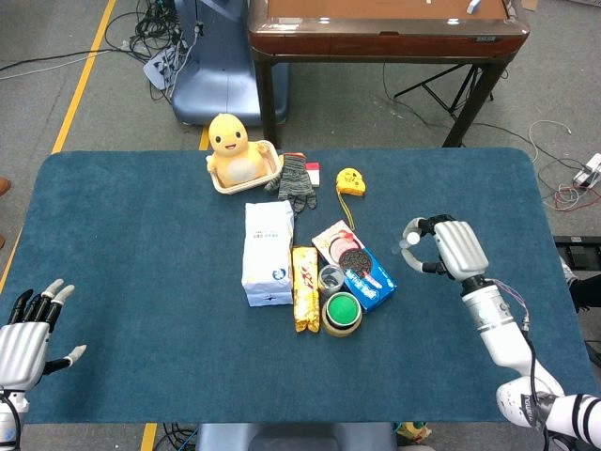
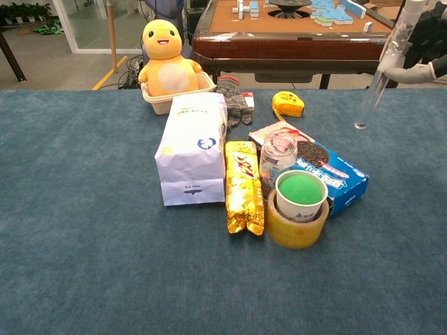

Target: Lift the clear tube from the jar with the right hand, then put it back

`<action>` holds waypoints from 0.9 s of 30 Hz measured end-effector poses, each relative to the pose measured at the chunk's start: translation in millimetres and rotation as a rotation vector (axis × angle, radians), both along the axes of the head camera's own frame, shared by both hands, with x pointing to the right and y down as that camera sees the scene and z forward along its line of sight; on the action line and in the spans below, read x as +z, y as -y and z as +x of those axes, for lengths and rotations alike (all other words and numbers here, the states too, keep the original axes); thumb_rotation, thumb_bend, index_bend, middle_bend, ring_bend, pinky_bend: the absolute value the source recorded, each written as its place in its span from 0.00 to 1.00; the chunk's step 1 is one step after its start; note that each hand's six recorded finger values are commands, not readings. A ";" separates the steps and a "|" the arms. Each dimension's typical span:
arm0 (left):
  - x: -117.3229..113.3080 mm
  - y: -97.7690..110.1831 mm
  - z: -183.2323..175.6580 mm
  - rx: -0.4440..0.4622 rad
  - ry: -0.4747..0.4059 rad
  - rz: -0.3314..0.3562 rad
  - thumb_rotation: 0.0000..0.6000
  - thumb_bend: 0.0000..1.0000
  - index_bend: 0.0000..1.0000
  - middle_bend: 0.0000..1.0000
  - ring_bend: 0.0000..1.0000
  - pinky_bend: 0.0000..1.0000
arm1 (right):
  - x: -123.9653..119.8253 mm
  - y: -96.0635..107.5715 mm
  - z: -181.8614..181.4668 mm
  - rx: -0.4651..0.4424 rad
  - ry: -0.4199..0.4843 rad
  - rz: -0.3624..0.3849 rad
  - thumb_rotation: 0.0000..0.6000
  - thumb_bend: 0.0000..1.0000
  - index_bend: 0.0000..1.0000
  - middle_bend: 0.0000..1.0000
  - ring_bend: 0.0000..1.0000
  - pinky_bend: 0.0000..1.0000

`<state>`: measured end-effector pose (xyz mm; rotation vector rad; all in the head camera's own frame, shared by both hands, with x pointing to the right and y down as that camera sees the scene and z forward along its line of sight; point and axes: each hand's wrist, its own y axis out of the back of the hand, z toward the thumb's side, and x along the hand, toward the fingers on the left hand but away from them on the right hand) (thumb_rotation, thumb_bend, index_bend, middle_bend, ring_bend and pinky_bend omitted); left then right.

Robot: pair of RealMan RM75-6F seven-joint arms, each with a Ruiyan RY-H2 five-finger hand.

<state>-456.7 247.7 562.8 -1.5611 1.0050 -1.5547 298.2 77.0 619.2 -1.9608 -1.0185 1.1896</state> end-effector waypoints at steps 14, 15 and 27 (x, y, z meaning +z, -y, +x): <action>-1.7 -0.1 -0.8 -0.003 -0.001 0.004 1.00 0.16 0.10 0.05 0.12 0.04 | -0.5 -7.3 -4.3 0.197 0.387 -0.205 1.00 0.63 0.63 0.55 0.44 0.32; -1.8 -0.1 -0.9 -0.004 0.000 0.004 1.00 0.16 0.10 0.05 0.12 0.04 | -0.5 -6.9 -3.3 0.214 0.417 -0.211 1.00 0.63 0.64 0.55 0.44 0.32; -1.9 0.1 -1.3 -0.005 0.000 0.002 1.00 0.16 0.10 0.05 0.12 0.04 | 2.1 -12.0 -9.2 0.131 0.291 -0.159 1.00 0.63 0.64 0.55 0.44 0.32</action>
